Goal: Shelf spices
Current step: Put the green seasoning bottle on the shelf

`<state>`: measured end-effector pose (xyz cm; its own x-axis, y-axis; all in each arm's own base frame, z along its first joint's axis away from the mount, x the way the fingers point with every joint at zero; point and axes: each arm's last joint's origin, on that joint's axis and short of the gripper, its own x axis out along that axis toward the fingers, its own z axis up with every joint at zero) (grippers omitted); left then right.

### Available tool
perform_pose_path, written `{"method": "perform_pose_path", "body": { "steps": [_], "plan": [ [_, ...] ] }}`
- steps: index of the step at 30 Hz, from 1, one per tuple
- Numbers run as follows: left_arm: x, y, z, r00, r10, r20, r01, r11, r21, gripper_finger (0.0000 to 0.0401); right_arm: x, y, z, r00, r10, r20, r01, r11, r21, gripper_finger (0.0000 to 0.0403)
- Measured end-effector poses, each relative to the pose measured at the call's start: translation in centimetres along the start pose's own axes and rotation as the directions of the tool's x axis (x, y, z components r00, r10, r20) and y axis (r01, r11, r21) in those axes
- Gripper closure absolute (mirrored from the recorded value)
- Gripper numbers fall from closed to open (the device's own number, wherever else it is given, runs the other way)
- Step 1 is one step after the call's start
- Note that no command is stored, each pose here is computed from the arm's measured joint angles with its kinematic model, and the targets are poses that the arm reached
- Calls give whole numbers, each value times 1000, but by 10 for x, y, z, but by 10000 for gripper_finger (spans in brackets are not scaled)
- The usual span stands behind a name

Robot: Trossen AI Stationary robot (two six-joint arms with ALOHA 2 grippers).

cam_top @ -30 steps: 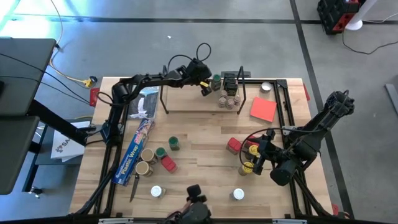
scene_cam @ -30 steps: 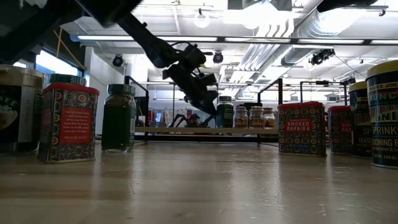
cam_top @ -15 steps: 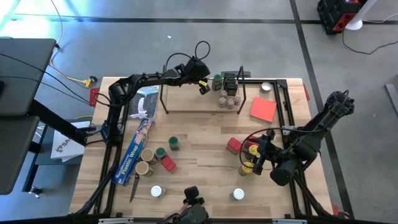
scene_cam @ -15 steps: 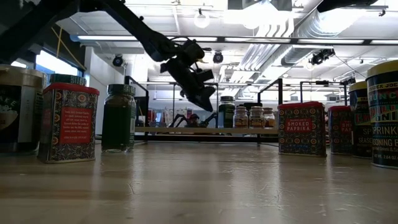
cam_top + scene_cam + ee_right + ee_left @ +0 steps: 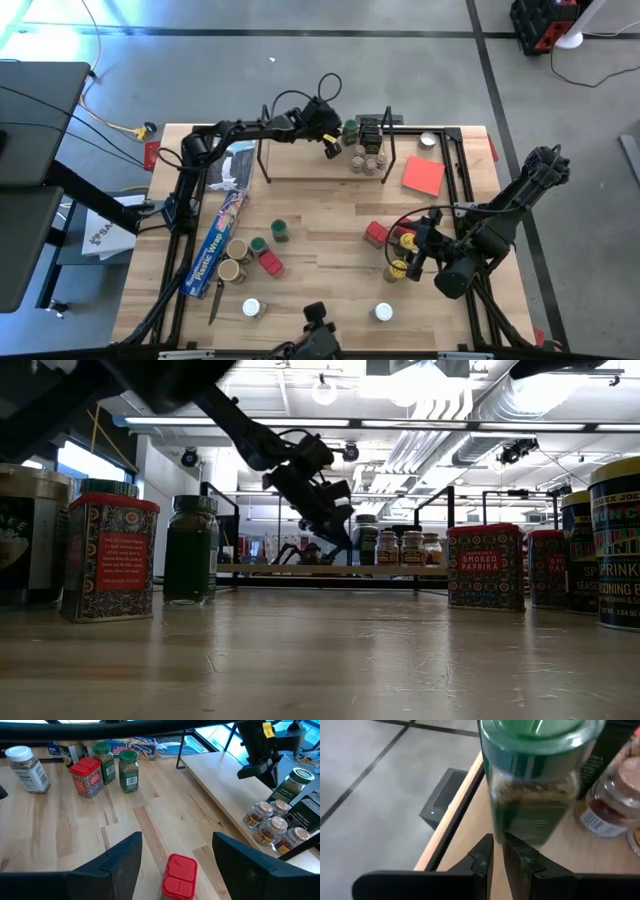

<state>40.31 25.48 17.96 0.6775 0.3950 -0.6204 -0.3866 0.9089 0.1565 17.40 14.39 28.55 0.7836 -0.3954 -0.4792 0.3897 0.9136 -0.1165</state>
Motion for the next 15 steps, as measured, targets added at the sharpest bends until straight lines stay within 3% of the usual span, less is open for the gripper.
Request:
{"method": "perform_pose_path", "body": {
  "steps": [6,15],
  "plan": [
    [0,1,5,998,14,58,-13,1000,-15,366,0,0,0,1000,0,0,0,1000,-1,167],
    [-6,-1,7,999,43,26,-42,999,-25,366,0,0,0,1000,-1,-1,1,1000,-3,167]
  ]
}}
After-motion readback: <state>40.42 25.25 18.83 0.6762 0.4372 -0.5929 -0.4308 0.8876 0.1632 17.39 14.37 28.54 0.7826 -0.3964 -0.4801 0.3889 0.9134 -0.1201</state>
